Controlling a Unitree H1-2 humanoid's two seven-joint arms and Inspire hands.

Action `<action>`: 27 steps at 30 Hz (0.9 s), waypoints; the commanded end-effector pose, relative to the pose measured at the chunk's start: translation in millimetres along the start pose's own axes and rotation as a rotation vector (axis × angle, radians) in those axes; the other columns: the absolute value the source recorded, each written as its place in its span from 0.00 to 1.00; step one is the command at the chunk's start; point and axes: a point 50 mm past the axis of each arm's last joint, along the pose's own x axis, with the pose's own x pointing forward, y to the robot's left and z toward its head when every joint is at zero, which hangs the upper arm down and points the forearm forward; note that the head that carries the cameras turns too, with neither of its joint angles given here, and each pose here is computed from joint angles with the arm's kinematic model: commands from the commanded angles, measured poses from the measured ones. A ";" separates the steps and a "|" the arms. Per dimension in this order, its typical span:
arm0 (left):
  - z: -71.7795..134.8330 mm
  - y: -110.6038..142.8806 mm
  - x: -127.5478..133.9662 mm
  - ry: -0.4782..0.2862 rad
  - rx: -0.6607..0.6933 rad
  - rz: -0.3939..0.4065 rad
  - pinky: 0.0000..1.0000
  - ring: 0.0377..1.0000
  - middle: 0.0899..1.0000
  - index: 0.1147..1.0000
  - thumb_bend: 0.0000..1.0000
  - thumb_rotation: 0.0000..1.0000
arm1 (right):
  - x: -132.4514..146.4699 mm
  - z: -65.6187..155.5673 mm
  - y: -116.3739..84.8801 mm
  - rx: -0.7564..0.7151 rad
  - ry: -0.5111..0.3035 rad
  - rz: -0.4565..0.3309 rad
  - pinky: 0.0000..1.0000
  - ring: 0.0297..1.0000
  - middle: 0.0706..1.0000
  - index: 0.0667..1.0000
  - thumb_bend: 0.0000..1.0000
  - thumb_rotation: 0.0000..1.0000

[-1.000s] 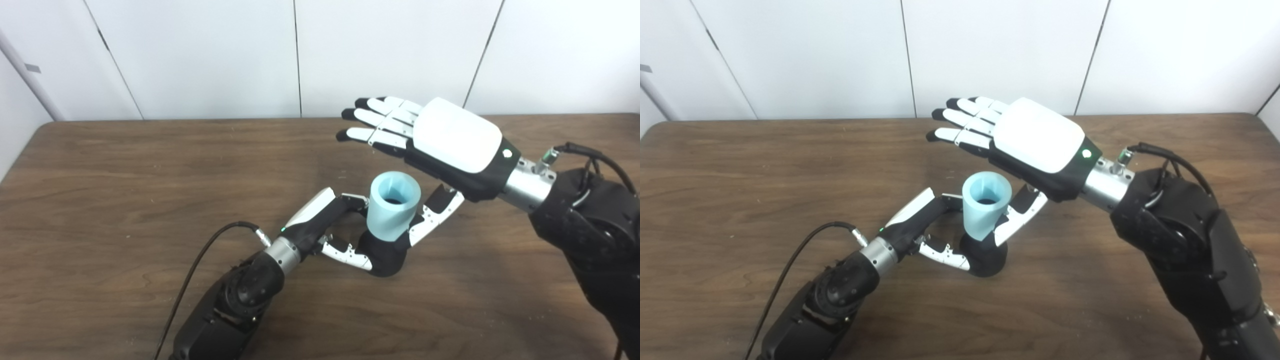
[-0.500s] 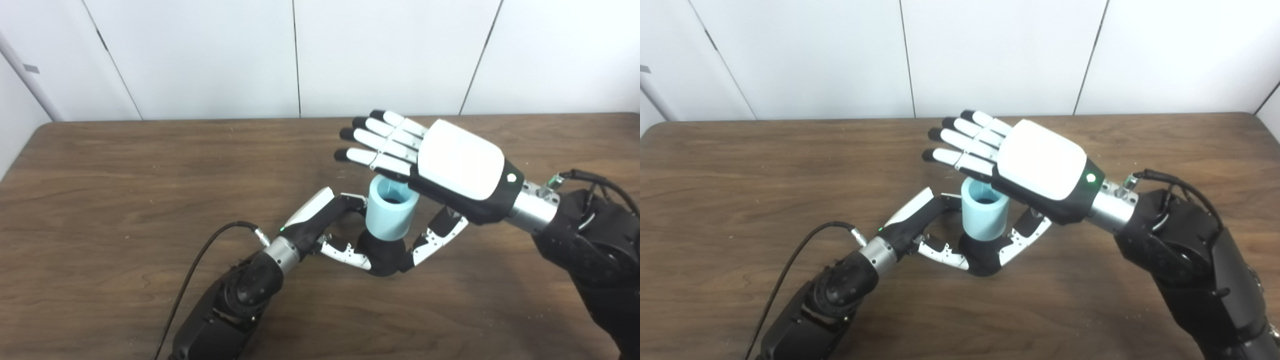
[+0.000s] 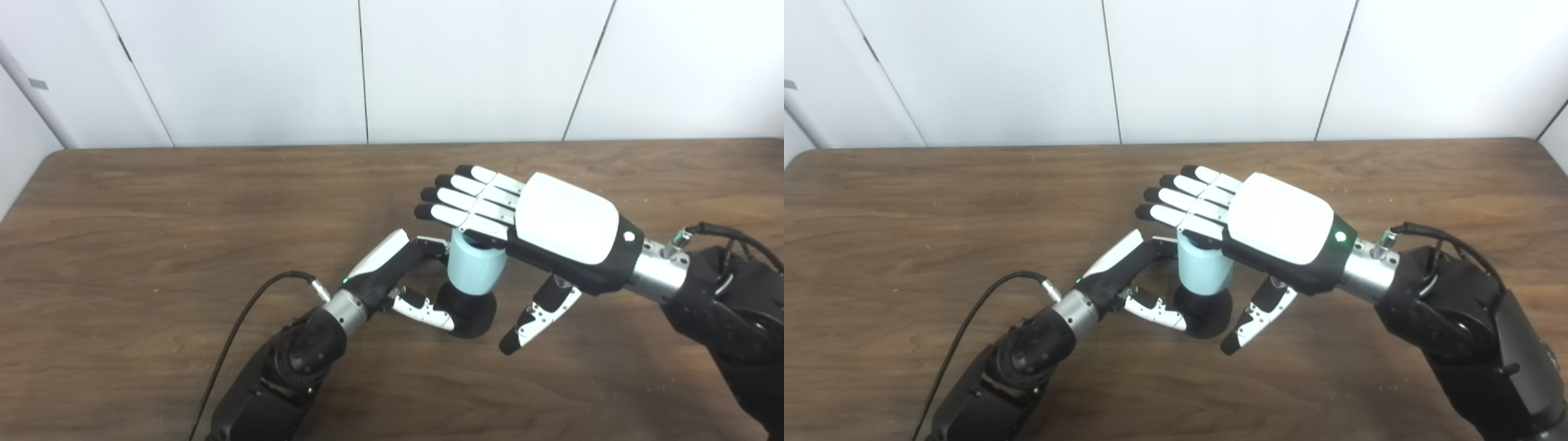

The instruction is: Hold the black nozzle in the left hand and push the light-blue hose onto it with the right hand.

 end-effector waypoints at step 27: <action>-18.4 -1.3 -7.8 0.106 0.033 -0.041 0.91 0.73 0.58 0.42 0.51 0.08 | -11.7 -13.4 6.1 -0.052 0.020 0.055 1.00 1.00 1.00 1.00 0.77 0.52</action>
